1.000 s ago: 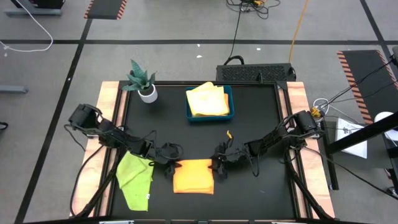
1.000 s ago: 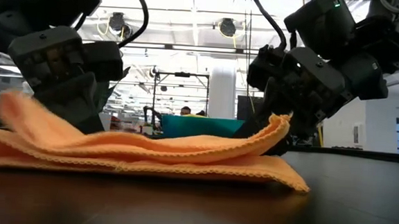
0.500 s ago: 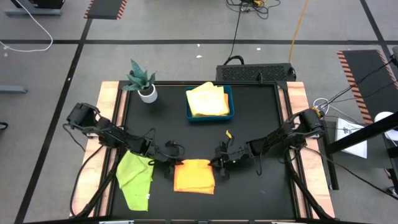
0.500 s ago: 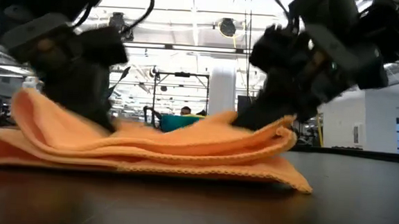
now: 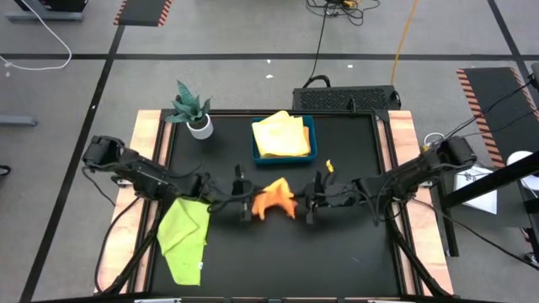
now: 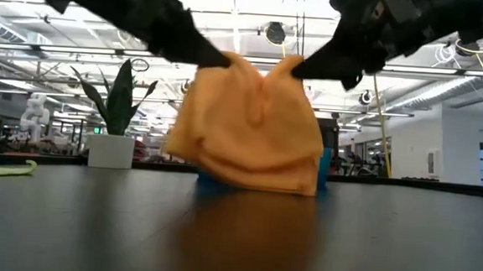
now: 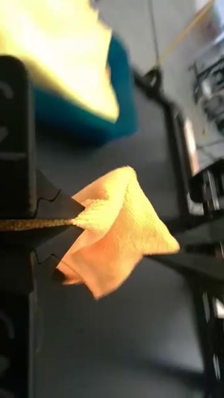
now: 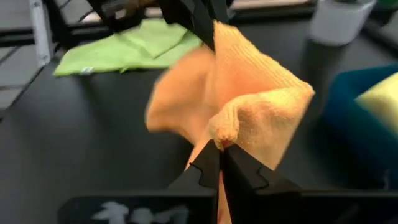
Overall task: Fold microfiber towels
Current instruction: Put the orange microfiber cloth into the blue bin
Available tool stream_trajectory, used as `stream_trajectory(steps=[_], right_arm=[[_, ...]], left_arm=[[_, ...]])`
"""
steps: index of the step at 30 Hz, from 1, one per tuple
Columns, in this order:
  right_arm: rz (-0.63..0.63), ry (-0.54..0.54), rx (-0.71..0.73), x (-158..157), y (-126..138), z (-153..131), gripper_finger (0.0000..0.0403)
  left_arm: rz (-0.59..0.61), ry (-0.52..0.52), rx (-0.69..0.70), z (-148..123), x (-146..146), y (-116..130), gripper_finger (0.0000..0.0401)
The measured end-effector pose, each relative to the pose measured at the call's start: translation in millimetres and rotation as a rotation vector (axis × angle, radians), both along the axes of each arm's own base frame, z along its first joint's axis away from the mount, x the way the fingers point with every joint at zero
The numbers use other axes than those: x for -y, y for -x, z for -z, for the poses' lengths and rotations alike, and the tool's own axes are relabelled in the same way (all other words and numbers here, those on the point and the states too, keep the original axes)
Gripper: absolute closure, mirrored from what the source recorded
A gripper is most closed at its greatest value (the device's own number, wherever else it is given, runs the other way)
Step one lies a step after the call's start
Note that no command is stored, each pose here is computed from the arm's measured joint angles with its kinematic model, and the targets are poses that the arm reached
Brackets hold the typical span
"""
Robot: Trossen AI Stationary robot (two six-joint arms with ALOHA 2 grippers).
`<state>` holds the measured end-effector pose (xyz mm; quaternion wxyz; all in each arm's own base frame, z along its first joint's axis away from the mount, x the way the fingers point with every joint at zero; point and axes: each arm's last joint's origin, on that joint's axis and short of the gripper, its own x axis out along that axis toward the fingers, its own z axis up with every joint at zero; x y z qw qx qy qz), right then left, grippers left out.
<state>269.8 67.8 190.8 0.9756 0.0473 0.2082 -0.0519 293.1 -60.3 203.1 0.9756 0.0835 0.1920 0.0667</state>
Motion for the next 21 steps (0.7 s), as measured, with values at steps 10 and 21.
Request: stream_trajectory(steps=[10,21], right_arm=[[0.146,0.164,0.043,28,17,-32,0.0402],[0.363,0.203,-0.078,114,22,-27,0.0403]], left_arm=[[-0.104,-0.094,-0.056,-27,-59,-20,0.0395],[-0.197,0.002,-0.107,-28,-153,-8,0.0397]])
